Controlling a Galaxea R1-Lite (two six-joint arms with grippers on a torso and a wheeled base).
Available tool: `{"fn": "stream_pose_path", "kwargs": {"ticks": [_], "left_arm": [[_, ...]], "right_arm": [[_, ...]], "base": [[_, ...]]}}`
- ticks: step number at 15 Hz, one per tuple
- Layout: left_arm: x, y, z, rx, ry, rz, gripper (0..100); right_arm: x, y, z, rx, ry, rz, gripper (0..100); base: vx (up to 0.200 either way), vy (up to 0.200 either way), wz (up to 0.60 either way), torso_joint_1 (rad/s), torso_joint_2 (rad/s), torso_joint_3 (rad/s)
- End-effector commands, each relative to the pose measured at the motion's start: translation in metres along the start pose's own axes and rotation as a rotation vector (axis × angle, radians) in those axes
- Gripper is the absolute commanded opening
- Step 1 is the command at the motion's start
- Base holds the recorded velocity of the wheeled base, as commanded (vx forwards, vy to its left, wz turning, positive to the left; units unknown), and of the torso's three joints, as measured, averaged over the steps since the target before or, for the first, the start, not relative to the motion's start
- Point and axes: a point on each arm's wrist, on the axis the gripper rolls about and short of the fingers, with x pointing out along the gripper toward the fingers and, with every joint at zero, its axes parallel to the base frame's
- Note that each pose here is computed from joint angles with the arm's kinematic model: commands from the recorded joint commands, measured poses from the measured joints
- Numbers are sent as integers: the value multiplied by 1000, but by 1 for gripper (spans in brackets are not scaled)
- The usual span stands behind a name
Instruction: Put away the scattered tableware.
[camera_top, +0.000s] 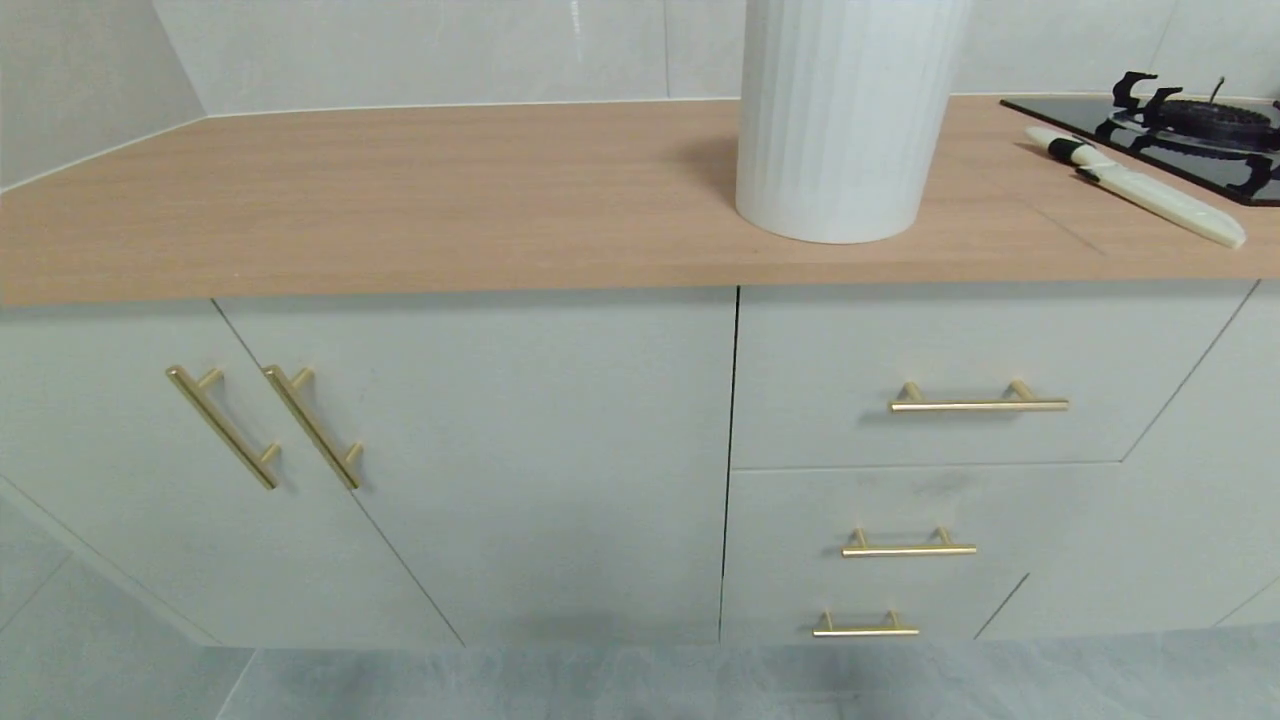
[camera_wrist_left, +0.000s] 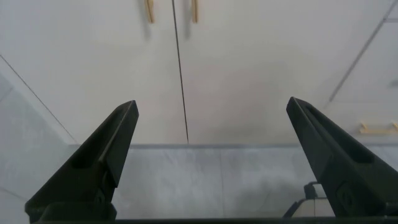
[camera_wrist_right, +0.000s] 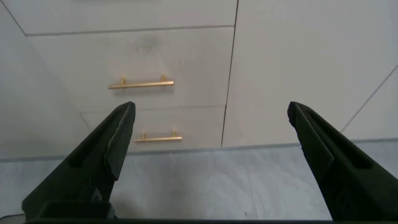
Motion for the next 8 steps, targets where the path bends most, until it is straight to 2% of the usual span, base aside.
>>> {"fn": "stream_pose_path", "kwargs": {"ticks": [1, 5, 8], "left_arm": [[0, 0, 0, 0, 0, 1, 100], [0, 0, 0, 0, 0, 1, 100], [0, 0, 0, 0, 0, 1, 100]], "right_arm": [[0, 0, 0, 0, 2, 0, 100], [0, 0, 0, 0, 2, 0, 100], [0, 0, 0, 0, 2, 0, 100]], "base": [[200, 0, 0, 7, 7, -2], [200, 0, 0, 7, 1, 1], [0, 0, 0, 0, 0, 0]]}}
